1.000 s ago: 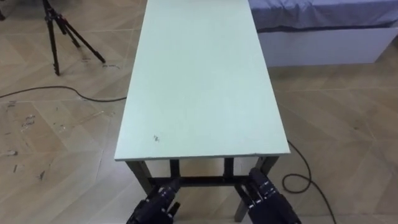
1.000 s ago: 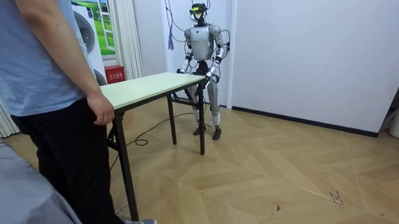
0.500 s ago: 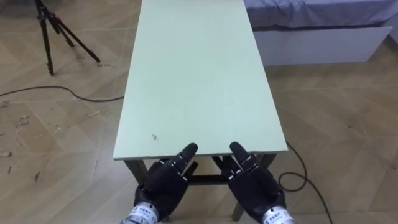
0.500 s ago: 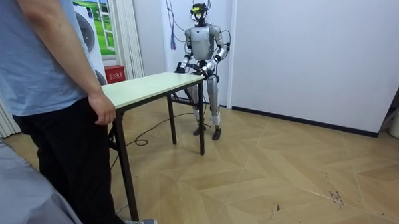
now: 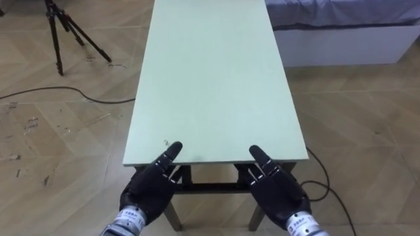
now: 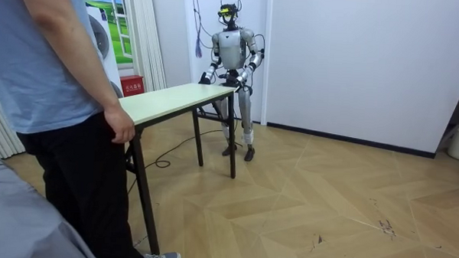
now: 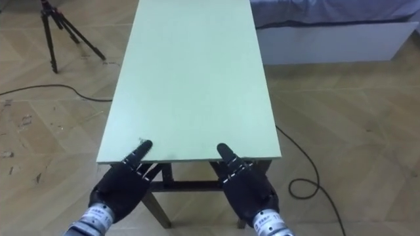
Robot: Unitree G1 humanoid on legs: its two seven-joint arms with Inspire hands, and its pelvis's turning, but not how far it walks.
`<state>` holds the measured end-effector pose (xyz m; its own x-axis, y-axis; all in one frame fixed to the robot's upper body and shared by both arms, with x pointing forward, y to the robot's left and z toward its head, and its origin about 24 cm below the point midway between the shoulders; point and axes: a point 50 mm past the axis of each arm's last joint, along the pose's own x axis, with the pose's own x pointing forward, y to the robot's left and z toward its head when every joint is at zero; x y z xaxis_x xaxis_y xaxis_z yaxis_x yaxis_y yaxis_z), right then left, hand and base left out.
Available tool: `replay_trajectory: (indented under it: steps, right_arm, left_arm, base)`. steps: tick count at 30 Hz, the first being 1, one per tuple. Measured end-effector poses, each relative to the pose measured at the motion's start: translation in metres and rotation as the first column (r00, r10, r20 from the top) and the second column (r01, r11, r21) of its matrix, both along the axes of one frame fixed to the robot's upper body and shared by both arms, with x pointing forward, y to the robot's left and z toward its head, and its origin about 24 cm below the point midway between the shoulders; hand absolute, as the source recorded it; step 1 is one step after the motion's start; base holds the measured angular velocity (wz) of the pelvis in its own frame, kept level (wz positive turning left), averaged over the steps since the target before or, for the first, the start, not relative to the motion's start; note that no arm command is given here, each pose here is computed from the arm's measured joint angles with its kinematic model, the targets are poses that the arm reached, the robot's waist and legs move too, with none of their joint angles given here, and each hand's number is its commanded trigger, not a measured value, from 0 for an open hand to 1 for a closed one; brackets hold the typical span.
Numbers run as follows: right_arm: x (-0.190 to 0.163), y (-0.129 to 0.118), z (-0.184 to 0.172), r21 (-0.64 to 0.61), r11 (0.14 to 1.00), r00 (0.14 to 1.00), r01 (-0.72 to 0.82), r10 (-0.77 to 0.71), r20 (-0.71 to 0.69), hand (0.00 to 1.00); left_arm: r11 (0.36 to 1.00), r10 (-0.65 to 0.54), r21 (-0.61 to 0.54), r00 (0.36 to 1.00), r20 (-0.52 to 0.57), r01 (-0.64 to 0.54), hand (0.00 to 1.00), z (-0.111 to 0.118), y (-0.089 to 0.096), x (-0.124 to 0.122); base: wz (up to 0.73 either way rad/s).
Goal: Move table with human
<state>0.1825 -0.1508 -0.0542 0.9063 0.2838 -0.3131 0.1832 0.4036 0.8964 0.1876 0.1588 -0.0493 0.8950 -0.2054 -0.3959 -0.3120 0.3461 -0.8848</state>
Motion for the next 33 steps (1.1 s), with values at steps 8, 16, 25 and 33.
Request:
replay_trajectory:
  steps: [8,16,25,33]
  right_arm:
    - [0.004,-0.002,0.001,0.037,0.998,0.998,0.052,-0.051,-0.021,0.0]
    - [0.005,-0.001,0.001,0.061,0.996,0.997,0.066,-0.064,-0.037,1.0]
    - [0.004,-0.006,-0.004,0.083,0.987,0.977,0.135,-0.119,-0.175,1.0]
    - [0.003,-0.001,-0.007,0.063,0.989,0.966,0.137,-0.119,-0.231,1.0]
  left_arm:
    - [0.997,0.037,-0.072,0.998,-0.044,-0.04,0.0,0.002,0.0,0.005]
    - [0.992,0.045,-0.114,0.997,-0.055,-0.051,0.57,0.002,0.002,0.005]
    - [0.989,0.017,-0.146,0.997,-0.075,-0.027,1.0,0.0,-0.001,0.004]
    - [0.988,0.036,-0.141,0.985,-0.171,-0.061,1.0,-0.012,-0.003,-0.002]
  base:
    - [-0.02]
    - [0.0]
    - [0.0]
    - [-0.01]
